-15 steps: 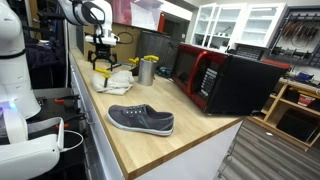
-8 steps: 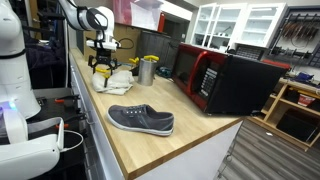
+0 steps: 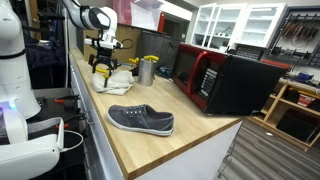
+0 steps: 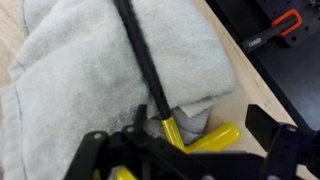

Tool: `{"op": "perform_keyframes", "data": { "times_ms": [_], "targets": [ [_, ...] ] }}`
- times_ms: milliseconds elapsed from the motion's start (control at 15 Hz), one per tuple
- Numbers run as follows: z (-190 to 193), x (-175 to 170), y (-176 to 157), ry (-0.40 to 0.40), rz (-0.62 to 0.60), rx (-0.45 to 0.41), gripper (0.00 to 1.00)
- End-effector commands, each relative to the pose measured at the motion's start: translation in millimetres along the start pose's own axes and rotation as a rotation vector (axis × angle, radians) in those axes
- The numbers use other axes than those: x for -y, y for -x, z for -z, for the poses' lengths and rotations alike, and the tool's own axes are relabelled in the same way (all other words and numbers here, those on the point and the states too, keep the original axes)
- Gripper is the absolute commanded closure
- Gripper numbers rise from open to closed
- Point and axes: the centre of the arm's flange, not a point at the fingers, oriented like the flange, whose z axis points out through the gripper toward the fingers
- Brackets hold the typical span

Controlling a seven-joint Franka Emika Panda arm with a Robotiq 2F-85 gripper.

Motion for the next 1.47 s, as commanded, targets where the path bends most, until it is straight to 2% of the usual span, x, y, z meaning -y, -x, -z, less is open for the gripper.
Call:
{"op": "perform_keyframes", "data": {
  "times_ms": [0,400,800,867,933,1067,1267,1333,1400],
  "targets": [
    [3,-5,-12,-0.048,-0.14,0.01,0.0],
    [4,-20,-26,-0.097,-0.456,-0.007,0.0],
    [-11,-29,-41,-0.188,-0.686,0.005,0.0],
    [-14,-31,-42,-0.2,-0.714,0.007,0.05],
    [-16,-33,-44,-0.206,-0.739,0.004,0.26],
    [-14,-40,-39,-0.21,-0.792,0.0,0.31],
    [-9,-47,-31,-0.198,-0.837,-0.009,0.53],
    [-6,-47,-31,-0.192,-0.84,-0.014,0.58],
    [-5,-46,-31,-0.184,-0.838,-0.014,0.59]
  ]
}}
